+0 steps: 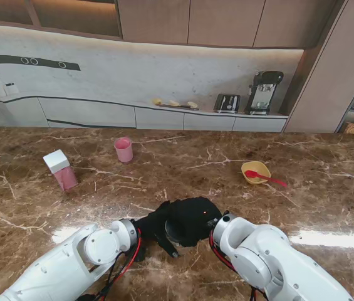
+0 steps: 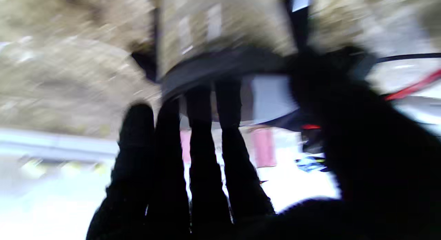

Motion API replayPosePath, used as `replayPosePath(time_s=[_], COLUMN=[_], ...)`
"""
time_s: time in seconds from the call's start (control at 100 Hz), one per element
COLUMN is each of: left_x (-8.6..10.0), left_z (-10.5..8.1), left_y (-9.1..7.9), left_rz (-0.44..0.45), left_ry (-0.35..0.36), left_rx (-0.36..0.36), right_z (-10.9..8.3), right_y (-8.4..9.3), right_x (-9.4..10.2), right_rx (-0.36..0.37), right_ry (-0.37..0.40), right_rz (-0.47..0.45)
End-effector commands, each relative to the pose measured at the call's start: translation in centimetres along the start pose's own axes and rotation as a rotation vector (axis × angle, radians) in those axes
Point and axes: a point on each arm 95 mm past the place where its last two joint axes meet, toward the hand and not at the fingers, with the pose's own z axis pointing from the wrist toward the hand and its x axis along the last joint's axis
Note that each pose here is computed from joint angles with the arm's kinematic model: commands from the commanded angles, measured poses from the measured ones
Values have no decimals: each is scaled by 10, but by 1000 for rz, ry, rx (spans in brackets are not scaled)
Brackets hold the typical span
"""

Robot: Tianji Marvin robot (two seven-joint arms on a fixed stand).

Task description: Measure grain into the airtight container

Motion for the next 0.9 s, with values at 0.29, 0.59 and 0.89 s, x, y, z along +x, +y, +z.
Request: replayPosePath(time_s=[0.29, 0.59, 0.89], left_x=[-28, -28, -29], left_z=[-9, -10, -10], left_y=[30, 30, 31], left_rz=[-24, -27, -29], left_ry=[-84, -85, -84], left_rx=[-67, -65, -61], right_z=[-5, -1, 7], right_y=[-7, -8, -15], right_x=[1, 1, 3], right_rx=[175, 85, 53], right_ry=[100, -54, -34], right_rz=[29, -102, -122])
